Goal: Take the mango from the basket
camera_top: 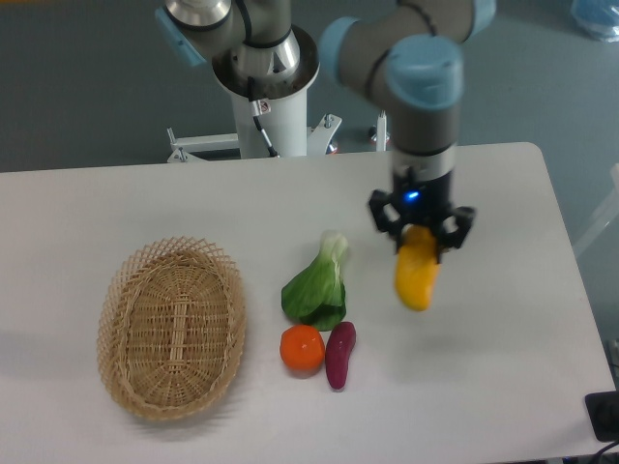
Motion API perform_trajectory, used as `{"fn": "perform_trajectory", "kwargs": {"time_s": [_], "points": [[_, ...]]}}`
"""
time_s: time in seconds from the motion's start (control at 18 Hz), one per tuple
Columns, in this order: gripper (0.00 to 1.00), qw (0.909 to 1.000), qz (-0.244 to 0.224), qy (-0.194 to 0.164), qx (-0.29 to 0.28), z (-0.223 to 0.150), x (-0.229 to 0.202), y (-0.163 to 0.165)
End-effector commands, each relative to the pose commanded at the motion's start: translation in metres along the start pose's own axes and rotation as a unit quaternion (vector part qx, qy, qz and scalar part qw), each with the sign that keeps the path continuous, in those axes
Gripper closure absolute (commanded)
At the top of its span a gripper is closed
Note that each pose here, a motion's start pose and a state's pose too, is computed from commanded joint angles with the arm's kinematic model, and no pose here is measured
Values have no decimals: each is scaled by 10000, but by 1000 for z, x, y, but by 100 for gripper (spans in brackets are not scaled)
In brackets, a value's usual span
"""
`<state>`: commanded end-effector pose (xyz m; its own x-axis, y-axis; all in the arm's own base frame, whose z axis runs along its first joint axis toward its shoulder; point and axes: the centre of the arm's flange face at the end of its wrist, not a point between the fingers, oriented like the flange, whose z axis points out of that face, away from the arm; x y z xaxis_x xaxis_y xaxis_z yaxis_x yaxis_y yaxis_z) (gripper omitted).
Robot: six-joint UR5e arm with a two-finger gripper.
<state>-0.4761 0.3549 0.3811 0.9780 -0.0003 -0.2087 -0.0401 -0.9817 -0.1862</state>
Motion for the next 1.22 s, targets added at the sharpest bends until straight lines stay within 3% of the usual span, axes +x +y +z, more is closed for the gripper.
{"fn": "perform_trajectory", "kwargs": {"time_s": [0.22,1.22], "points": [[52,10000,92,-27,-4,-1,-14,15],[52,9999,94,20,-30,7,-16,15]]}}
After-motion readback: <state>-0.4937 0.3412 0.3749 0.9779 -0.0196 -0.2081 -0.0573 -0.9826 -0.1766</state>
